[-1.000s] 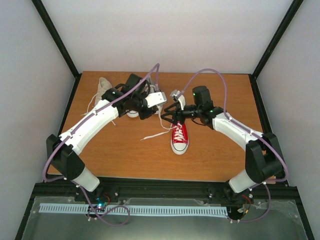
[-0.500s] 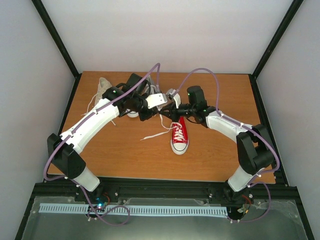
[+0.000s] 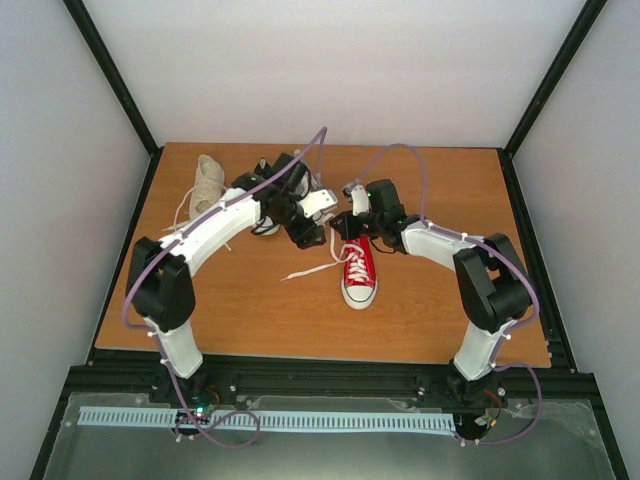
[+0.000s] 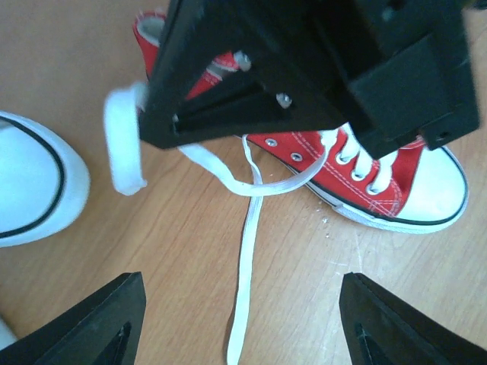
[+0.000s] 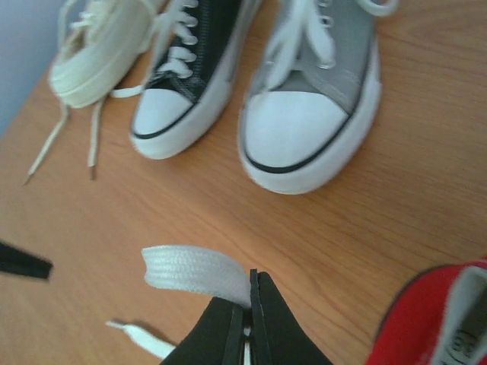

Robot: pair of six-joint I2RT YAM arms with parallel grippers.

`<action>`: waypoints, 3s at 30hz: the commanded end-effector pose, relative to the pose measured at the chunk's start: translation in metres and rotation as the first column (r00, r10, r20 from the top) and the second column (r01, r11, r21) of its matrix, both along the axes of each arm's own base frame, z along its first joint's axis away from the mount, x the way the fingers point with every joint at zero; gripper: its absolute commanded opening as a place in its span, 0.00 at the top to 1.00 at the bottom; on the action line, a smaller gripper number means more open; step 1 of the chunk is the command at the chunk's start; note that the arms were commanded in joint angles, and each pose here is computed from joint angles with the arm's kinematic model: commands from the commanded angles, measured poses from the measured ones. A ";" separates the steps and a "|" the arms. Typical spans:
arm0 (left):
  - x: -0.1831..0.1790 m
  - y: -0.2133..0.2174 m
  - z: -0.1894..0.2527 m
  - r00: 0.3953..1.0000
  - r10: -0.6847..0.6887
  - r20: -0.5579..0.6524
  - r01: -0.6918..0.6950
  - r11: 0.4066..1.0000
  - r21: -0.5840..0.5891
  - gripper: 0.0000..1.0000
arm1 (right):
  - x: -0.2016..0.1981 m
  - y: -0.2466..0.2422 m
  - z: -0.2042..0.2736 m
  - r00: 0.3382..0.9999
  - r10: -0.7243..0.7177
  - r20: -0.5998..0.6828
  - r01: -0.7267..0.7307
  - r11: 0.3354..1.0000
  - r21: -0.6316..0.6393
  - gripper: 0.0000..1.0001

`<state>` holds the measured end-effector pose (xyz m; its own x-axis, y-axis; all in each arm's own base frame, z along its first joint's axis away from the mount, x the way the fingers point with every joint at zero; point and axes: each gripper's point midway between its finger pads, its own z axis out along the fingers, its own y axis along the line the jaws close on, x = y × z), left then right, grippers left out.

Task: Tie the shoes

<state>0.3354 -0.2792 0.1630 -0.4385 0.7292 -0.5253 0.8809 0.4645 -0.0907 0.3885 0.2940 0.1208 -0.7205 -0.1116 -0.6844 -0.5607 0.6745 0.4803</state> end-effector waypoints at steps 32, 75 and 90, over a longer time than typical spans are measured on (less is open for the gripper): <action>0.022 -0.070 -0.123 0.990 0.046 -0.132 -0.056 0.996 -0.074 0.86 | 0.013 -0.049 0.004 0.950 -0.303 -0.071 0.302 0.953 -0.030 0.97; -0.018 -0.049 -0.012 0.993 -0.078 0.088 0.085 0.994 -0.071 0.99 | -0.082 -0.087 0.032 0.986 -0.019 -0.163 0.006 0.997 -0.081 0.58; -0.011 -0.054 -0.013 0.995 -0.070 0.067 0.074 0.995 -0.063 0.99 | -0.083 -0.038 0.024 0.998 0.055 0.013 -0.056 0.988 0.141 0.80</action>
